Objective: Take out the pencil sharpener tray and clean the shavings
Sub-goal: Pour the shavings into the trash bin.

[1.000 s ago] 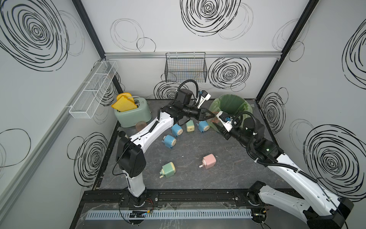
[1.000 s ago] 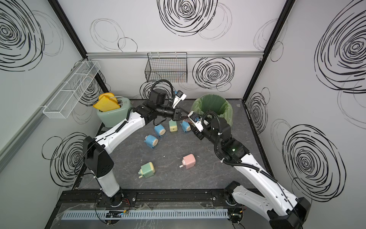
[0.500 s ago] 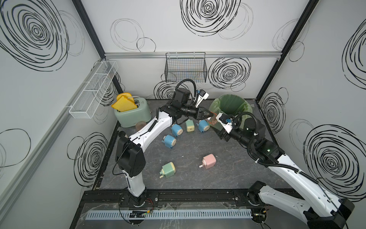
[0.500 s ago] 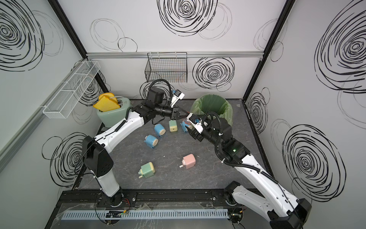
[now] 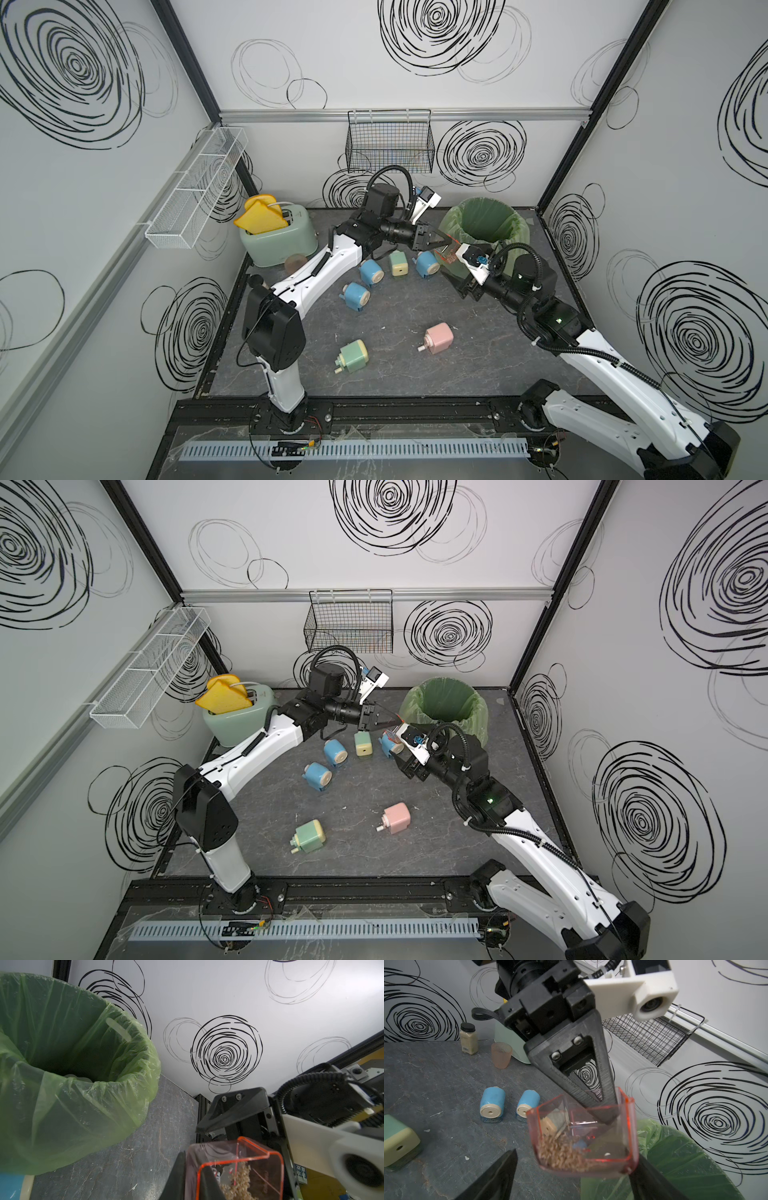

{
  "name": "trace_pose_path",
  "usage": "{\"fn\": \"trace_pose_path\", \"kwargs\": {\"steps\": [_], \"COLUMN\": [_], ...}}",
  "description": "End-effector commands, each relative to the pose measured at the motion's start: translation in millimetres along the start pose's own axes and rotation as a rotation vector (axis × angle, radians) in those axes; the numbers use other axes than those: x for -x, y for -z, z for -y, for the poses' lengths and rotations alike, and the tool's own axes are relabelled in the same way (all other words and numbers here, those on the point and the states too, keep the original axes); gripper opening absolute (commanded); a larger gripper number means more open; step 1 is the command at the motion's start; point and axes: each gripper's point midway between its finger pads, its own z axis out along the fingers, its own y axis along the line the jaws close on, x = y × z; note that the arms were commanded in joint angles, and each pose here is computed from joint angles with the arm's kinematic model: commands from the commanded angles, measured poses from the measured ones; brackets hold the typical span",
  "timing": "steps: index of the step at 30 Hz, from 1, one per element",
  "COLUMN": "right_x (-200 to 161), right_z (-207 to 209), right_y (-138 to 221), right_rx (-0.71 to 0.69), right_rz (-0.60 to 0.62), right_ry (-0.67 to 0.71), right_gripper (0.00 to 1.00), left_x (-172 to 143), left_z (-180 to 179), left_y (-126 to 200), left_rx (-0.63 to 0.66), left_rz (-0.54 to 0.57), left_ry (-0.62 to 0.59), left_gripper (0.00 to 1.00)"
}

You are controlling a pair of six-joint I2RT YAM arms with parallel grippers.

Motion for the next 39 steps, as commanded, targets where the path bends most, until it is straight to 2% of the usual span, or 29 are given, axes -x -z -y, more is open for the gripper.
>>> {"fn": "trace_pose_path", "kwargs": {"steps": [1,5,12,22,32,39], "right_x": [20.6,25.4,34.2,41.7,38.3,38.0], "right_z": [7.7,6.0,-1.4,-13.4,-9.1,-7.3], "right_y": [6.4,11.5,20.0,21.0,17.2,13.5], "right_rx": [-0.037,-0.041,-0.065,-0.102,-0.137,-0.142], "right_rz": [0.093,0.158,0.252,0.334,0.330,0.318], "right_ry": [0.038,0.055,0.094,0.145,0.147,0.148], "right_gripper": [0.87,0.89,0.90,0.88,0.81,0.69], "left_x": [2.0,-0.6,-2.3,-3.7,-5.0,-4.9], "left_z": [6.0,10.0,5.4,1.4,5.0,10.1], "left_y": [-0.2,-1.8,-2.8,-6.0,-8.6,-10.2], "left_rx": [-0.072,-0.108,-0.094,-0.098,-0.113,-0.131], "left_rz": [0.000,-0.012,-0.018,-0.025,-0.033,-0.034], "left_ry": [-0.017,-0.002,0.013,0.035,0.038,0.025], "left_gripper": [0.15,0.14,0.14,0.14,0.14,0.13]}}
